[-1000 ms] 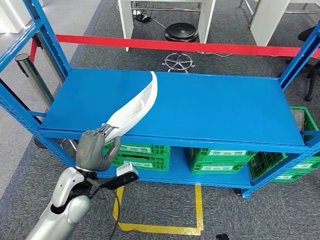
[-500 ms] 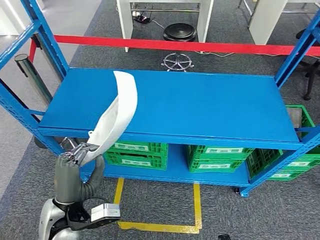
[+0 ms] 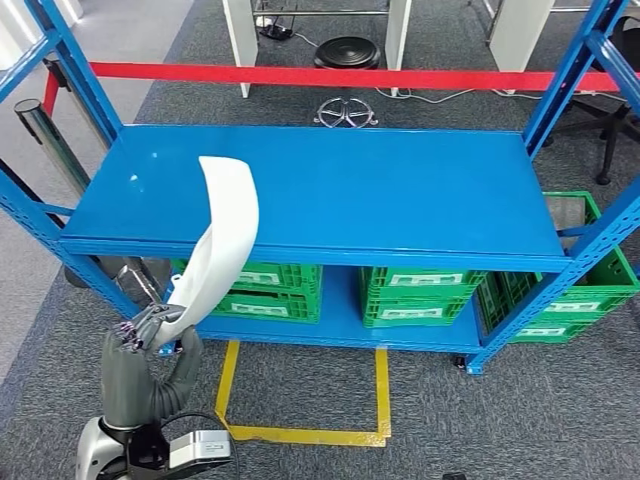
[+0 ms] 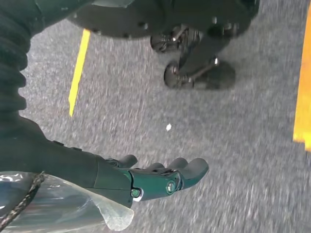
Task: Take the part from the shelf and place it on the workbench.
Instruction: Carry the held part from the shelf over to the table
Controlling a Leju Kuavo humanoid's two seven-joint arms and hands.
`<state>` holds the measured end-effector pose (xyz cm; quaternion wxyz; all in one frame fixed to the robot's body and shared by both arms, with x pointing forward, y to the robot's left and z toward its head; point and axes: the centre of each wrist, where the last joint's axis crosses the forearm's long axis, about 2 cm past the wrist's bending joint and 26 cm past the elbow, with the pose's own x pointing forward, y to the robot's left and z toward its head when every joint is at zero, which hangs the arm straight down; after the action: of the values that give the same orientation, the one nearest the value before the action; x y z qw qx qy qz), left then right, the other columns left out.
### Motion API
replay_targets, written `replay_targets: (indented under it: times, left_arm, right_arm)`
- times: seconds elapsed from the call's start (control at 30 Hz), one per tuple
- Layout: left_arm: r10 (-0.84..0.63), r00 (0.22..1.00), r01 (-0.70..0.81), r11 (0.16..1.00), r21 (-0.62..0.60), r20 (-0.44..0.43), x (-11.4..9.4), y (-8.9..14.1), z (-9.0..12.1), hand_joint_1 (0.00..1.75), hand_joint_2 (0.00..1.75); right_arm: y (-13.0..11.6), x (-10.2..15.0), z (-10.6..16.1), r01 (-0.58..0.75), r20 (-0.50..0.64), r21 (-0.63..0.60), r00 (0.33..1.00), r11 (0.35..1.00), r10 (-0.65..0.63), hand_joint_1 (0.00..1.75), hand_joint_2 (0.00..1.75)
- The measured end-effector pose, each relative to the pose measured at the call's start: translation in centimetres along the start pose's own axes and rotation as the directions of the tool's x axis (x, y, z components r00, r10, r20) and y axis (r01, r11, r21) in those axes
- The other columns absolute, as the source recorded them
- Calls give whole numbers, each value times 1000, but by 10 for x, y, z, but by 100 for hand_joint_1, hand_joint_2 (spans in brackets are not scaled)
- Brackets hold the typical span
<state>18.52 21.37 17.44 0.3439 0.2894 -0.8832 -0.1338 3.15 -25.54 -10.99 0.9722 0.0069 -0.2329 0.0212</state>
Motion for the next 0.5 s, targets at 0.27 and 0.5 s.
replay_targets:
  times: [0.27,0.5]
  left_arm:
    - [10,1000,-10,1000,22,-18,2,0,1,175,175]
    - [13,1000,-13,1000,29,-25,2,-1,2,175,175]
  right_arm:
    - [0,-2,1,15,0,-3,1000,1000,-15,0,175]
    - [-2,1,0,17,10,-6,1000,1000,-17,0,175]
